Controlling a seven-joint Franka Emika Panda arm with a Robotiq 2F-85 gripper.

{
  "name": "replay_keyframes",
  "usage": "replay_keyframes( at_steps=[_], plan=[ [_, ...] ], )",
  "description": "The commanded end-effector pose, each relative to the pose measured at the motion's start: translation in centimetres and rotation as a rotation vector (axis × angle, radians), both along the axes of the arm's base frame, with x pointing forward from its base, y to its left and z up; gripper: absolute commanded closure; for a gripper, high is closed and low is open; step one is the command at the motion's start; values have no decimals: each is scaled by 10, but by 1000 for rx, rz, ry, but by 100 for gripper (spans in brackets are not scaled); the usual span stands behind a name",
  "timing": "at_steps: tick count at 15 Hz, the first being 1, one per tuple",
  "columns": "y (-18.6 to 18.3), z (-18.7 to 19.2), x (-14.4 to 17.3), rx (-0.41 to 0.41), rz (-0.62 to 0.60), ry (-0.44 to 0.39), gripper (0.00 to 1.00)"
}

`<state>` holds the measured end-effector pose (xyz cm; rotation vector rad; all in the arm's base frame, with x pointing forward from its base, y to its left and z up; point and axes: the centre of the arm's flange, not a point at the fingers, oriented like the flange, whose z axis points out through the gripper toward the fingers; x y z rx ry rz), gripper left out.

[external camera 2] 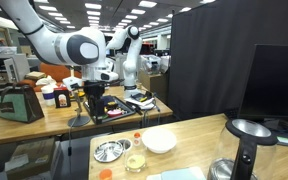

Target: Pick up the lid from the table and put it on the frying pan

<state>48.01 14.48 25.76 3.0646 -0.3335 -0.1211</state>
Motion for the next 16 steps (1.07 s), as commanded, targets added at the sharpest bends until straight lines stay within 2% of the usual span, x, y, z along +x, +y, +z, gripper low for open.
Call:
replay_keyframes(
  at_steps=[1,4,8,16],
  plan=[
    [-11,-37,30,130,-75,23,0],
    [-29,-66,46,195,-121,39,0],
    [-39,-83,53,139,-94,50,0],
    [-30,-98,30,43,79,91,0]
  ],
)
